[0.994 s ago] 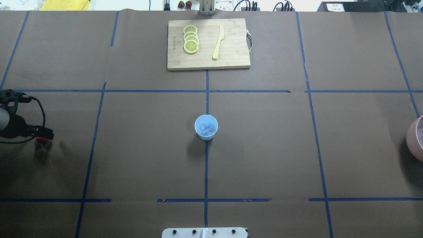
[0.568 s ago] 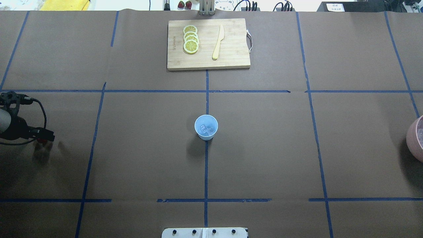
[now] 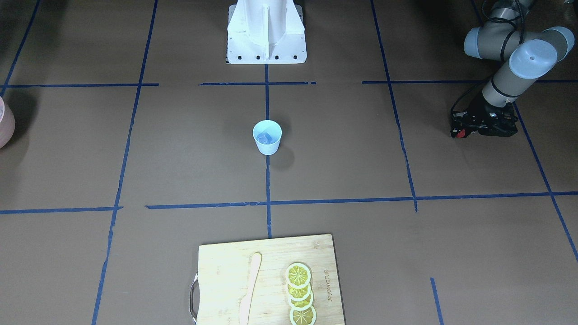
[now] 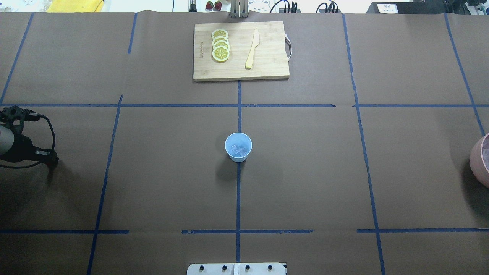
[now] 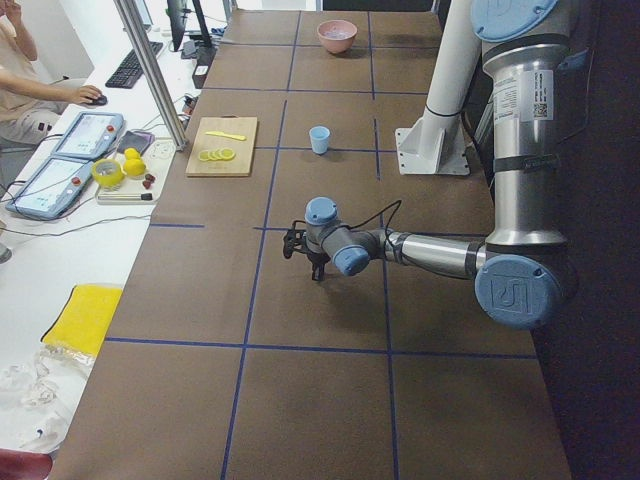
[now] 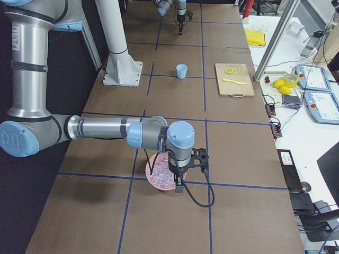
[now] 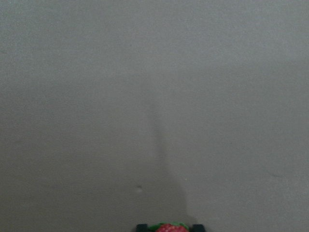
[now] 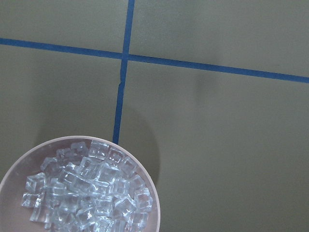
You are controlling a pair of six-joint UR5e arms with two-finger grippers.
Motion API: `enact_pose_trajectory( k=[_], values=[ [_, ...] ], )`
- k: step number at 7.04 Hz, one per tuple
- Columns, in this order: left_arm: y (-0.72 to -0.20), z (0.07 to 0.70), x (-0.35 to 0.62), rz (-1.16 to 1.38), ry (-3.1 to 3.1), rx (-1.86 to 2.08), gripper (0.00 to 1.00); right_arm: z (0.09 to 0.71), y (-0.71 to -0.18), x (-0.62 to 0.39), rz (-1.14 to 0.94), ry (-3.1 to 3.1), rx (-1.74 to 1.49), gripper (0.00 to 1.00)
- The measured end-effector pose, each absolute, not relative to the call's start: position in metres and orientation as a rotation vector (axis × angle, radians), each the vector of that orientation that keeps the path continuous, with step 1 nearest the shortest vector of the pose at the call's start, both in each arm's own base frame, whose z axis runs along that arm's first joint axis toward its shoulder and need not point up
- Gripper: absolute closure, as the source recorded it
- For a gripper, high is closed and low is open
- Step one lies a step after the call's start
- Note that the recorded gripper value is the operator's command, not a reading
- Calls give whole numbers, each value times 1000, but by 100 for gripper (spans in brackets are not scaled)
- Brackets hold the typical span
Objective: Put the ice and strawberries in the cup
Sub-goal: 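Lower the left gripper onto the red strawberry and grasp it, then lift the strawberry with the left gripper and carry it over the cup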
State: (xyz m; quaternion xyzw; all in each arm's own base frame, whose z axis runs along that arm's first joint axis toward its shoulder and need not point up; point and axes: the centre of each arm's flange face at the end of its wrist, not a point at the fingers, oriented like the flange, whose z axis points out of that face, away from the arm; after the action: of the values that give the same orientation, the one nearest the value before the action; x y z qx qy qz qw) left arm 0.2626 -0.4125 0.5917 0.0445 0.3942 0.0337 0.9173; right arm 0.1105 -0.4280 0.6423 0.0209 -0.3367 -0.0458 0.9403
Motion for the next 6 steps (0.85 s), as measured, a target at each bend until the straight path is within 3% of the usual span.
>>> enact_pose_trajectory(
  k=[6],
  values=[
    [-419, 494, 239, 67, 870, 143, 100, 641, -429, 111, -92, -687, 45, 0]
  ],
)
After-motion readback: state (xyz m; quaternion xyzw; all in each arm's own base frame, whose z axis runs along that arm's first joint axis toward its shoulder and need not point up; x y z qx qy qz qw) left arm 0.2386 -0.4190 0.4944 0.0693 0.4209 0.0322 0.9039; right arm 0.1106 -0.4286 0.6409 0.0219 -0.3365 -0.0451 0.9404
